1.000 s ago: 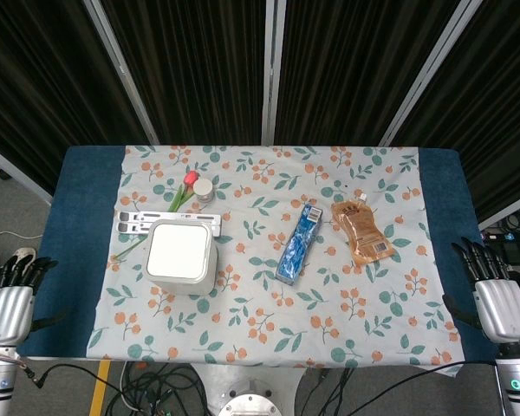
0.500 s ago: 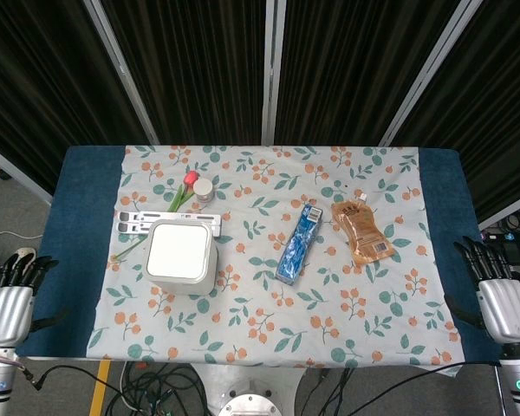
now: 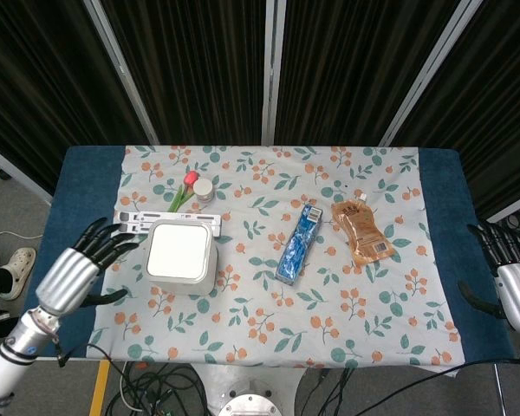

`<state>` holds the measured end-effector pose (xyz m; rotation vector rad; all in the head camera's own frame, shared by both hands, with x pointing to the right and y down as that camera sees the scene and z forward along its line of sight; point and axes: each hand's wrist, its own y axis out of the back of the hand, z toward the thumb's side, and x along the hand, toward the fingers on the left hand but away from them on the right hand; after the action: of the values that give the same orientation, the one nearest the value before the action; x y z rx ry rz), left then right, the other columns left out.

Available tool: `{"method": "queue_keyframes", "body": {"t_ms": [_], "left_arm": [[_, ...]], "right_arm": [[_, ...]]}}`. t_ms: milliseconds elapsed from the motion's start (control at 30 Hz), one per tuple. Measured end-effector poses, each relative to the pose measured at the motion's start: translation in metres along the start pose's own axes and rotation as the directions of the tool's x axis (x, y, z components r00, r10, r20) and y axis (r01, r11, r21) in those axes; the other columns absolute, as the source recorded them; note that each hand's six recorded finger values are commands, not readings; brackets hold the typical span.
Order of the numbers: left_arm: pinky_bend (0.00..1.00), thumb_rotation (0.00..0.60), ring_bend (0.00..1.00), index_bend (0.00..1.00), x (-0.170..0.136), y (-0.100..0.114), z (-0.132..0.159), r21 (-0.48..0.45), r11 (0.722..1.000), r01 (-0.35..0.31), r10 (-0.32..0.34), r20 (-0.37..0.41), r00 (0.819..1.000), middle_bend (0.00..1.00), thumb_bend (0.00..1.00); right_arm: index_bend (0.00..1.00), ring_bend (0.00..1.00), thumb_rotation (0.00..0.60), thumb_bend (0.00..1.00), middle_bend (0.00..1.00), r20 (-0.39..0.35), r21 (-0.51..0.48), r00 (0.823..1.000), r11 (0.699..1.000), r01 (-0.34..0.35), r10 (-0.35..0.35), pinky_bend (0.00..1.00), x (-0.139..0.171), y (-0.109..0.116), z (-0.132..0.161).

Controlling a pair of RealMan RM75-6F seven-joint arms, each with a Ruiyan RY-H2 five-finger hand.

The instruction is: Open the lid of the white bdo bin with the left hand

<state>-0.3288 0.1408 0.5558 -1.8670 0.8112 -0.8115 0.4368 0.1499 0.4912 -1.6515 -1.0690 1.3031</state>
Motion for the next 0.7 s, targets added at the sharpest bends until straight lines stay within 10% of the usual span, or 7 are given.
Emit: {"method": "queue_keyframes", "body": {"t_ms": [233, 700], "left_arm": [[0.01, 0.600, 0.10, 0.20, 0.040, -0.017, 0.024, -0.016, 0.993, 0.115, -0.112, 0.119, 0.987, 0.18, 0.00], [0.01, 0.598, 0.10, 0.20, 0.042, -0.047, 0.024, -0.040, 0.966, 0.254, -0.250, 0.086, 0.964, 0.21, 0.00]], "right_arm": [[0.00, 0.00, 0.600, 0.22, 0.00, -0.002, -0.002, 1.000, 1.000, -0.008, 0.008, 0.00, 0.000, -0.002, 0.001], [0.00, 0.00, 0.600, 0.22, 0.00, -0.012, -0.016, 1.000, 1.000, -0.022, 0.022, 0.00, 0.000, -0.009, 0.000]]}}
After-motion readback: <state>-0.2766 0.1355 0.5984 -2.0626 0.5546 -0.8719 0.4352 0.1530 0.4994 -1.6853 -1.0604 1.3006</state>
